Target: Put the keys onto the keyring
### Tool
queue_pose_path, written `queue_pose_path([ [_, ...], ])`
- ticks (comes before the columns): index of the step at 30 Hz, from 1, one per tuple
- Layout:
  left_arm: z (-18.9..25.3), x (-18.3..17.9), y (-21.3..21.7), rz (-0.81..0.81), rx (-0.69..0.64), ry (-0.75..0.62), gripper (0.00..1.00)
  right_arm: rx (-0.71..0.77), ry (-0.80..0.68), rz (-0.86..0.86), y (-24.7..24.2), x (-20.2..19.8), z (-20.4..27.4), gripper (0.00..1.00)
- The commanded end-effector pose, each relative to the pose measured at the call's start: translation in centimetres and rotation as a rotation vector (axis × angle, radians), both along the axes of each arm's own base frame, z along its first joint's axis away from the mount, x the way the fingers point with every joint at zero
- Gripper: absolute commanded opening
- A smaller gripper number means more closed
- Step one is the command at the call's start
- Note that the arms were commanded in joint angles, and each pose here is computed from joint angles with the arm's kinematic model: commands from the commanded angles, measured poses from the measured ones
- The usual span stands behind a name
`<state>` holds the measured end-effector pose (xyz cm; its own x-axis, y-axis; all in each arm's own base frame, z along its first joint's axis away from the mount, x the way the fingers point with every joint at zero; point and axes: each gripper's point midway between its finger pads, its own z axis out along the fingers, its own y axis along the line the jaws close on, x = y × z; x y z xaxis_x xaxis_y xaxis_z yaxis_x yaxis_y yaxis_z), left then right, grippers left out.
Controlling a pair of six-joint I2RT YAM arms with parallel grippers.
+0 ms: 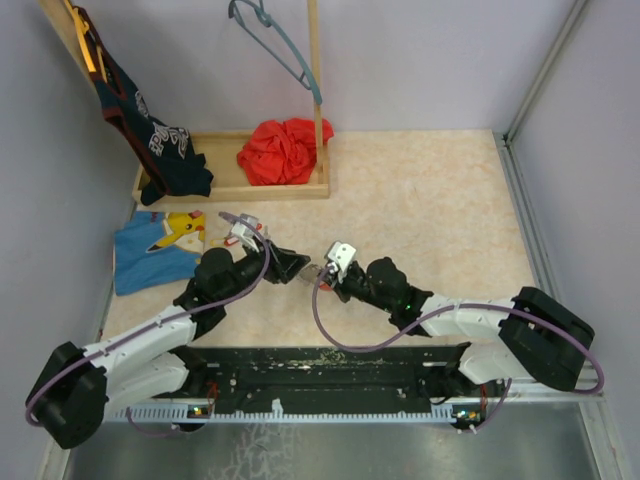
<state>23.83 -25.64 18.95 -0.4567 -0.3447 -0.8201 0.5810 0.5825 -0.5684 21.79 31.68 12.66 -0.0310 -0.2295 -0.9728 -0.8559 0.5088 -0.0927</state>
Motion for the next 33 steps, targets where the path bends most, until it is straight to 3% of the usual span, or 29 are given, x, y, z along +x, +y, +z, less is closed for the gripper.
queue_pose_path([
  [1,-0.1,-0.1,-0.2,-0.055,-0.084,0.125,0.65,0.057,-0.113,0.064,1.2,0.1,2.7,0.00],
  [12,-0.7,-0.1,-0.6,-0.195,-0.090,0.289,0.69,-0.003,-0.186,0.142,1.7,-0.3,2.2,0.00],
  [24,-1.3,-2.0,-2.3,-0.427,-0.081,0.355,0.58,-0.046,-0.213,0.181,1.9,-0.5,1.8,0.00],
  [28,-1.7,-2.5,-2.5,-0.467,-0.084,0.382,0.52,-0.054,-0.213,0.181,1.9,-0.5,1.8,0.00],
  [33,-2.4,-2.6,-2.5,-0.465,-0.068,0.406,0.52,-0.057,-0.219,0.176,1.8,-0.4,1.8,0.00],
])
